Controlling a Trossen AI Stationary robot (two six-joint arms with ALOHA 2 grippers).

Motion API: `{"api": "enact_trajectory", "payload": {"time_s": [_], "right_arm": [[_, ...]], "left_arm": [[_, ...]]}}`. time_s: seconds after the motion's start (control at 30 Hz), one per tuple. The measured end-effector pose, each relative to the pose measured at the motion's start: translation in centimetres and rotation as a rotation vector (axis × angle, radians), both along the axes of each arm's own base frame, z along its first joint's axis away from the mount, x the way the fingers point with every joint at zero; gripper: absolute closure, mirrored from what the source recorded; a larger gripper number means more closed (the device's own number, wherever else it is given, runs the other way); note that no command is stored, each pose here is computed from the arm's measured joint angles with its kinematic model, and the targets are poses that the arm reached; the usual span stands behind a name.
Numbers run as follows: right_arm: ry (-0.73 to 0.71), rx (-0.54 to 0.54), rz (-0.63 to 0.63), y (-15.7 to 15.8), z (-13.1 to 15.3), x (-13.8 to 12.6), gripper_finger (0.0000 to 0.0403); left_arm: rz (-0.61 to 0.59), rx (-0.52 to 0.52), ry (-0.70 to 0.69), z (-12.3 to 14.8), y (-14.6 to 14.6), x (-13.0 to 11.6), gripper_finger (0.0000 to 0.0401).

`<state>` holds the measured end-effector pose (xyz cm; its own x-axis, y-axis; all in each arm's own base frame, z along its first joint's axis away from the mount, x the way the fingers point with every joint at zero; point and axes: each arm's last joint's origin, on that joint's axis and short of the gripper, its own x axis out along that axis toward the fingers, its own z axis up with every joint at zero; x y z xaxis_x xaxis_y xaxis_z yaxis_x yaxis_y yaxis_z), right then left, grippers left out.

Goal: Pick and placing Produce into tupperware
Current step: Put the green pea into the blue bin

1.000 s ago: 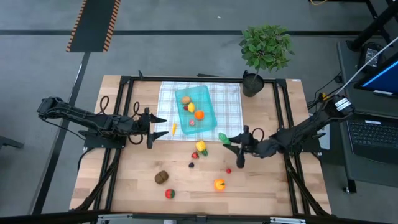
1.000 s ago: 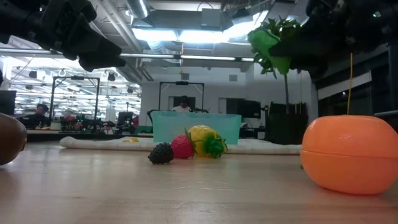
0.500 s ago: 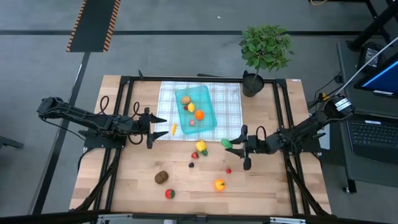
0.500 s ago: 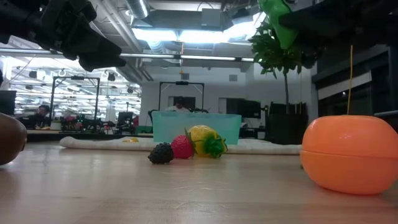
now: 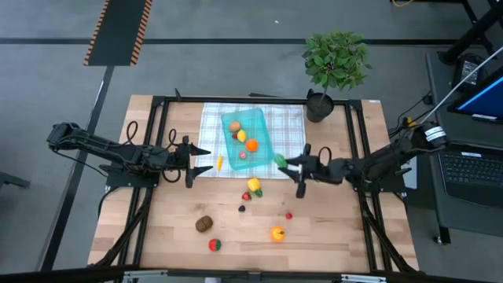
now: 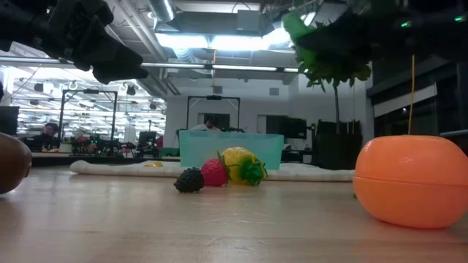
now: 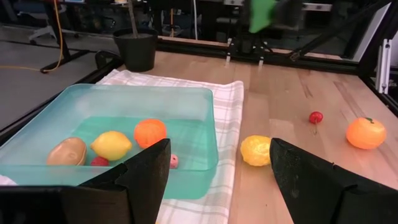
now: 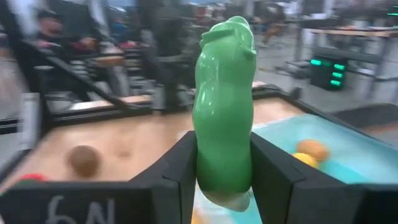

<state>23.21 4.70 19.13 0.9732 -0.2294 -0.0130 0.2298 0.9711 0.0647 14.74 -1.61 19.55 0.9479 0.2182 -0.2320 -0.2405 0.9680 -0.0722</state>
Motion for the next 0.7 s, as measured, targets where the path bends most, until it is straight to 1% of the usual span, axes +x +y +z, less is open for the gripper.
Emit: {"api": "enact_trajectory", "payload": {"time_s": [0.17,0.3,0.43,0.7], "right_arm": [[0.035,-0.006,-0.100,-2.2,0.2,1.1,0.0281],[0.049,0.000,-0.107,-3.8,0.0,2.0,0.0282],[0.065,0.036,-0.092,-5.7,-0.4,3.1,0.0281],[0.072,0.080,-0.059,-10.1,-0.6,6.7,0.0279]], "left_arm": [[-0.002,0.008,0.001,0.0,0.0,0.0,0.0135],[-0.002,0.009,0.001,0.0,0.0,0.0,0.0135],[-0.002,0.009,0.001,0.0,0.0,0.0,0.0135],[-0.002,0.009,0.001,0.0,0.0,0.0,0.0135]]}}
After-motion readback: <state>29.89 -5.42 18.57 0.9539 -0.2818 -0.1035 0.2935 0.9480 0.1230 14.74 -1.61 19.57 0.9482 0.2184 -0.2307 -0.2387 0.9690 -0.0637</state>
